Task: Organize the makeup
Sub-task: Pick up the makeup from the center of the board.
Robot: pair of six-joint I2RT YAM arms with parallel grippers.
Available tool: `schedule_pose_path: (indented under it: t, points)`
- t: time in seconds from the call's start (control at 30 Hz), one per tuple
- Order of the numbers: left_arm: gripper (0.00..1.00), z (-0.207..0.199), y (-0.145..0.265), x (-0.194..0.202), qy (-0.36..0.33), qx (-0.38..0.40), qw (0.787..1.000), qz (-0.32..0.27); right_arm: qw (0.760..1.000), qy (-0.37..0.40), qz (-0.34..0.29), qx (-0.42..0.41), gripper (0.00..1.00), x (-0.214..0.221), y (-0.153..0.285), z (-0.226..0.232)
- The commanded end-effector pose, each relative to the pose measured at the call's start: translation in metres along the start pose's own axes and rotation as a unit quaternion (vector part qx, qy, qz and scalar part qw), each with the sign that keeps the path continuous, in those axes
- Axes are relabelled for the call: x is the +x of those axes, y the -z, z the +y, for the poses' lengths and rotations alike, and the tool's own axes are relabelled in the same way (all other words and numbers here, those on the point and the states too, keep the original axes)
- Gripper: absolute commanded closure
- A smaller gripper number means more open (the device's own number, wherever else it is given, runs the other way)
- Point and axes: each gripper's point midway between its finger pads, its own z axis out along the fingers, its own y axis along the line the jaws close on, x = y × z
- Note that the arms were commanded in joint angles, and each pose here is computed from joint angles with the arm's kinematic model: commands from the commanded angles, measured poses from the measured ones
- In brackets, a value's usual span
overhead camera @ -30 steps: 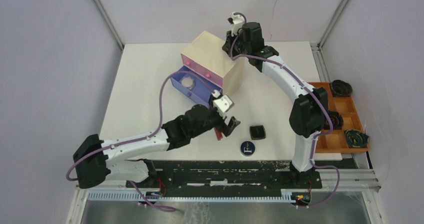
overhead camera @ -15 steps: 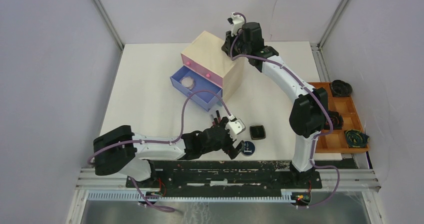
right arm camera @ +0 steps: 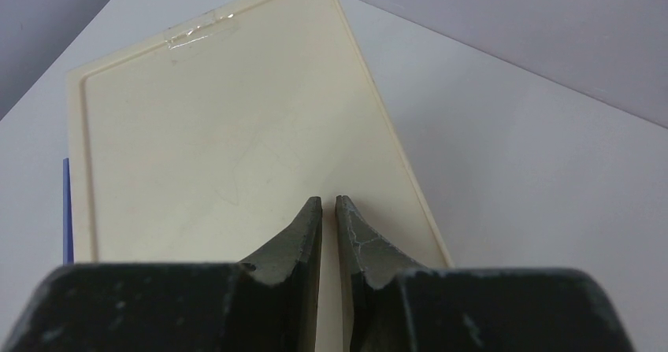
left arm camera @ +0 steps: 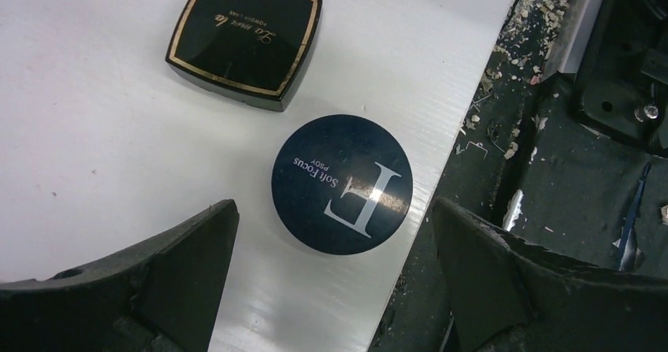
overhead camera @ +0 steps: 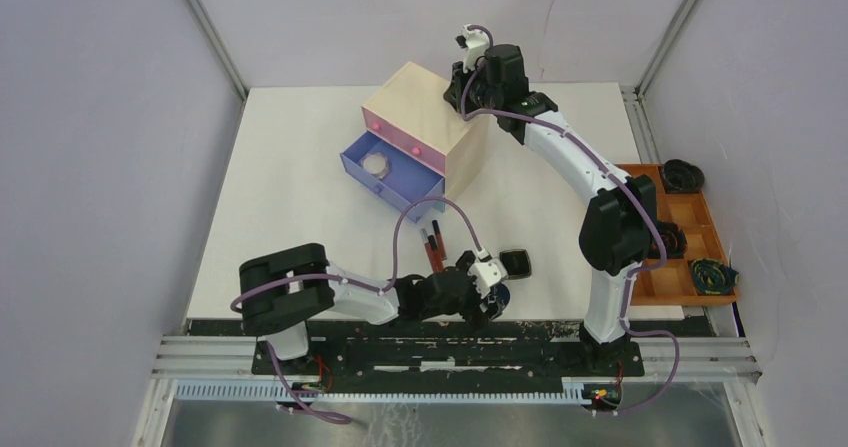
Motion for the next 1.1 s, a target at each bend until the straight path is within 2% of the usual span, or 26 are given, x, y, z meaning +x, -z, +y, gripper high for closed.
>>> schedule_pose_path:
  t: [0.0, 0.6, 0.67, 0.7, 0.73, 0.77, 0.8, 0.83, 0.9, 1.07]
  points:
    - [0.01, -0.019, -0.012, -0.033, 0.013, 0.032, 0.998, -0.06, 0.925, -0.044, 0.367, 0.085, 0.8, 0.227, 0.041, -0.045]
    - [0.02, -0.024, -0.043, -0.006, 0.0, 0.03, 0.999, -0.026, 0.926, -0.039, 0.367, 0.083, 0.81, 0.226, 0.041, -0.045]
    - [0.11, -0.021, -0.043, -0.002, -0.001, 0.023, 1.0, -0.014, 0.926, -0.04, 0.367, 0.082, 0.81, 0.226, 0.041, -0.045]
    - [0.22, -0.02, -0.043, 0.002, -0.002, 0.021, 1.0, -0.007, 0.926, -0.04, 0.366, 0.081, 0.81, 0.226, 0.041, -0.044]
    - [0.41, -0.019, -0.043, 0.006, -0.003, 0.018, 1.0, 0.0, 0.926, -0.041, 0.366, 0.082, 0.81, 0.225, 0.041, -0.045]
    - [0.67, -0.017, -0.042, 0.009, 0.0, 0.012, 1.0, 0.005, 0.926, -0.041, 0.367, 0.081, 0.8, 0.226, 0.041, -0.044]
    - [0.83, -0.016, -0.042, 0.012, 0.003, 0.008, 1.0, 0.008, 0.926, -0.041, 0.366, 0.081, 0.8, 0.225, 0.041, -0.044]
    - [0.93, -0.014, -0.04, 0.016, 0.005, 0.005, 1.0, 0.012, 0.926, -0.04, 0.365, 0.081, 0.8, 0.225, 0.041, -0.044]
    - [0.97, -0.012, -0.039, 0.022, 0.007, -0.001, 1.0, 0.019, 0.926, -0.04, 0.366, 0.08, 0.8, 0.225, 0.041, -0.044]
    - [0.97, -0.003, -0.03, 0.021, 0.003, -0.019, 1.0, 0.017, 0.926, -0.04, 0.367, 0.081, 0.81, 0.226, 0.041, -0.044]
